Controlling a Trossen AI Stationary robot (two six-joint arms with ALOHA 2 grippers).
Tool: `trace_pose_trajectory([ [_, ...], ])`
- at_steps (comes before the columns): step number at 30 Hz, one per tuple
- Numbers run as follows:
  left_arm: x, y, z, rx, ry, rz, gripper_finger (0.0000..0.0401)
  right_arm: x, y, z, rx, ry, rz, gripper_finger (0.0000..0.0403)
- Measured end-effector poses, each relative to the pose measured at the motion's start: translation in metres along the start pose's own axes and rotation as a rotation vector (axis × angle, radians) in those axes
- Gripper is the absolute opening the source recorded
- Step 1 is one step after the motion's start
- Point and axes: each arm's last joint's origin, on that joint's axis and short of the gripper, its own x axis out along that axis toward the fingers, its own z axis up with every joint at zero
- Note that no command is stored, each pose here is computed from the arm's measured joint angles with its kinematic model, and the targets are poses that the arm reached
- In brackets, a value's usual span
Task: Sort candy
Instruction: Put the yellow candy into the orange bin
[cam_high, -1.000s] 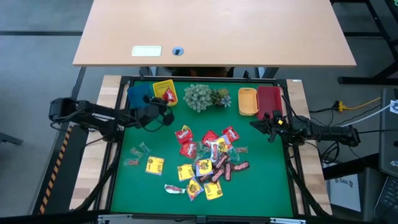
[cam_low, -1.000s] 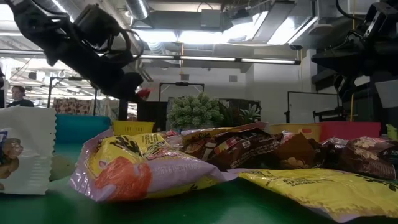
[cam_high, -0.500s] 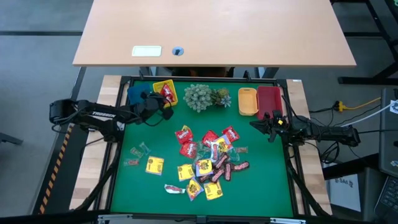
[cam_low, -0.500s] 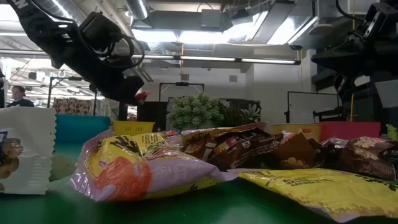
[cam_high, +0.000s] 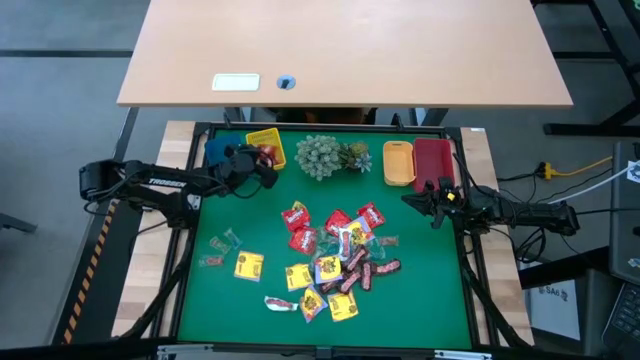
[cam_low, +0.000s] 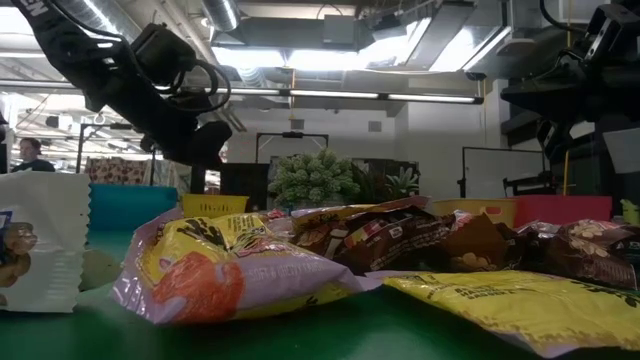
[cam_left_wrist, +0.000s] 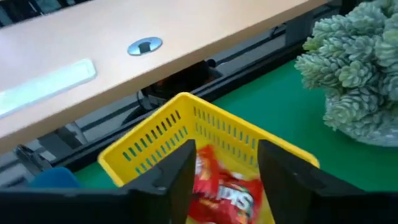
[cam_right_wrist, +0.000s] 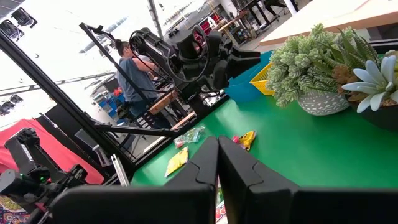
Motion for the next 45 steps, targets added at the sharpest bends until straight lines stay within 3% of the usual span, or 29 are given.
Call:
trace_pose_trajectory([
  [7,-0.003,-0.012,-0.002,-0.081,0.093,-0.366,0.017,0.0,0.0,0.0,0.0,0.0,0.0,0.0012],
  [11,-0.012,-0.024,-0.005,-0.063,0.143,-0.578,0.017,0.0,0.0,0.0,0.0,0.0,0.0,0.0012],
  [14,-0.021,-0.034,-0.007,-0.045,0.158,-0.678,0.017,0.0,0.0,0.0,0.0,0.0,0.0,0.0012],
  [19,-0.036,-0.049,-0.013,-0.004,0.17,-0.764,0.0168,0.0,0.0,0.0,0.0,0.0,0.0,0.0012],
  [31,-0.057,-0.063,-0.02,0.108,0.134,-0.808,0.0167,0.0,0.0,0.0,0.0,0.0,0.0,0.0012],
  [36,-0.068,-0.071,-0.025,0.143,0.15,-0.891,0.0167,0.0,0.0,0.0,0.0,0.0,0.0,0.0012],
  [41,-0.088,-0.079,-0.036,0.191,0.244,-1.056,0.0167,0.0,0.0,0.0,0.0,0.0,0.0,0.0012],
  [45,-0.104,-0.082,-0.05,0.18,0.393,-1.102,0.0167,0.0,0.0,0.0,0.0,0.0,0.0,0.0012],
])
